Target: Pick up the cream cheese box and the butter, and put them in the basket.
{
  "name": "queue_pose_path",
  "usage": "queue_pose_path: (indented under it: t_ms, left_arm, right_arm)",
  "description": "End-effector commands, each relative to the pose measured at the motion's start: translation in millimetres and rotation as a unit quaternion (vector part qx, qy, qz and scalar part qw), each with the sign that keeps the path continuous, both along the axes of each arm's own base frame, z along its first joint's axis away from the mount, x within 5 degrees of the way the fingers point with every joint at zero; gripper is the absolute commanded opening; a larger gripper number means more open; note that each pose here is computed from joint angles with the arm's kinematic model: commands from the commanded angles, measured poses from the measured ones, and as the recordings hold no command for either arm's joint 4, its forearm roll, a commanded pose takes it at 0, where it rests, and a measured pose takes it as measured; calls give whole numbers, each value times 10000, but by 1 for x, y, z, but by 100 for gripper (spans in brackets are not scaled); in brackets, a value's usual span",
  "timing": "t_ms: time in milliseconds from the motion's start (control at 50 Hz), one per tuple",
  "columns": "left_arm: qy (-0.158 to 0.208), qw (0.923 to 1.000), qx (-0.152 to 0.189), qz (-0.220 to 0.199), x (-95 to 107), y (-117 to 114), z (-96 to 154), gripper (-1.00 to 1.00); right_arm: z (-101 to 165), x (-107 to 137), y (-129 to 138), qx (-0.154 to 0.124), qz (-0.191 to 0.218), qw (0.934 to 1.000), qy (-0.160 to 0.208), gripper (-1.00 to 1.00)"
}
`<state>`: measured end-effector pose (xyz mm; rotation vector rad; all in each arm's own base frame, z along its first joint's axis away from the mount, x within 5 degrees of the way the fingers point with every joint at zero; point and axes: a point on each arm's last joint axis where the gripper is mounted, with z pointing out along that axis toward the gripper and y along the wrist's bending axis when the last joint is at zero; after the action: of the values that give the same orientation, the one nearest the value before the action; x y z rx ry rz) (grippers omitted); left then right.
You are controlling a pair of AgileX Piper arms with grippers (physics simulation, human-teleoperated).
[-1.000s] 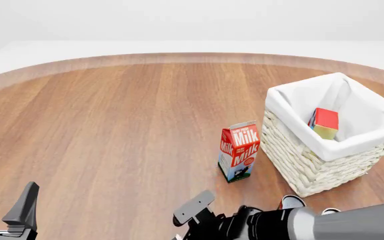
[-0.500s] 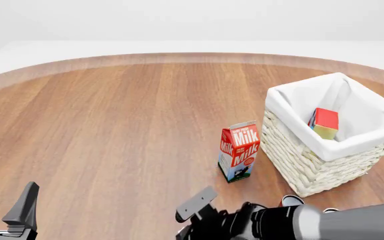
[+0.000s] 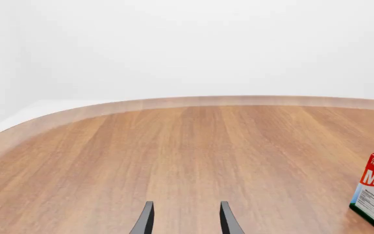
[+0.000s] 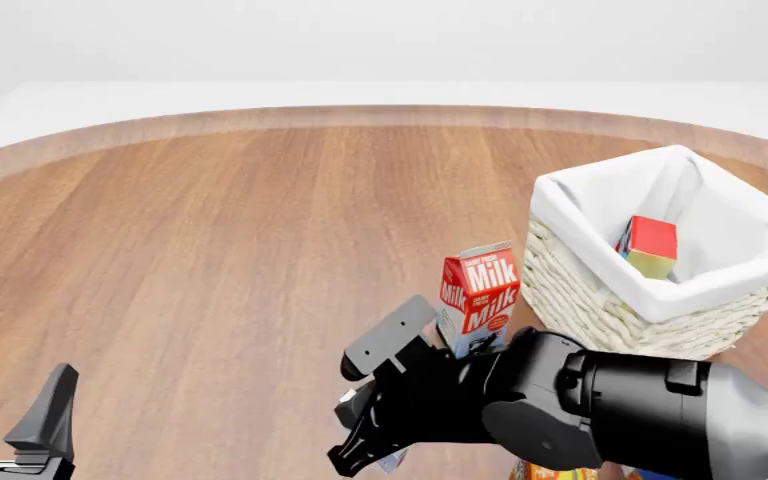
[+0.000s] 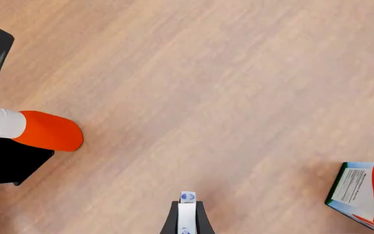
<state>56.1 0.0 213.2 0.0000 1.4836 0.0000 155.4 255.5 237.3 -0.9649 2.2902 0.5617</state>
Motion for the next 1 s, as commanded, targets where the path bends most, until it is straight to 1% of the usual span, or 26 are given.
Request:
queue_pose_path:
  t_ms: [20, 200, 300, 320, 380, 420, 460, 520, 540, 560, 600, 640, 860, 880, 1000]
  left_arm:
    - [0, 10000, 0, 0, 0, 0, 0, 100]
    - [0, 10000, 0, 0, 0, 0, 0, 100]
    - [0, 10000, 0, 0, 0, 0, 0, 100]
    - [0, 10000, 0, 0, 0, 0, 0, 100]
    - [0, 10000, 0, 0, 0, 0, 0, 100]
    - [0, 10000, 0, 0, 0, 0, 0, 100]
    - [0, 10000, 0, 0, 0, 0, 0, 100]
    - [0, 10000, 0, 0, 0, 0, 0, 100]
    - [0, 10000, 0, 0, 0, 0, 0, 100]
    - [0, 10000, 0, 0, 0, 0, 0, 100]
    - [0, 10000, 0, 0, 0, 0, 0, 100]
    - [0, 10000, 0, 0, 0, 0, 0, 100]
    - [0, 10000, 0, 0, 0, 0, 0, 100]
    - [0, 10000, 0, 0, 0, 0, 0, 100]
    - [0, 10000, 0, 0, 0, 0, 0, 100]
  right_arm:
    - [52, 5, -2, 171, 206, 9986, -448, -100]
    - [74, 13, -3, 226, 301, 9965, -750, -100]
    - [91, 16, -10, 270, 318, 9944, -971, -100]
    - [100, 18, -14, 303, 308, 9932, -1082, -100]
    - [111, 19, -20, 344, 288, 9916, -1217, -100]
    - [115, 19, -22, 349, 299, 9911, -1253, -100]
    - [125, 20, -29, 369, 280, 9891, -1396, -100]
    - [135, 26, -43, 382, 117, 9869, -1565, -100]
    - [136, 28, -50, 331, 72, 9857, -1649, -100]
    - [137, 28, -48, 353, 64, 9862, -1614, -100]
    - [143, 29, -57, 345, -18, 9845, -1721, -100]
    - [150, 29, -62, 396, -93, 9836, -1759, -100]
    - [176, 27, -90, 429, -354, 9765, -2083, -100]
    - [181, 27, -96, 438, -424, 9748, -2146, -100]
    - [196, 24, -110, 464, -582, 9698, -2321, -100]
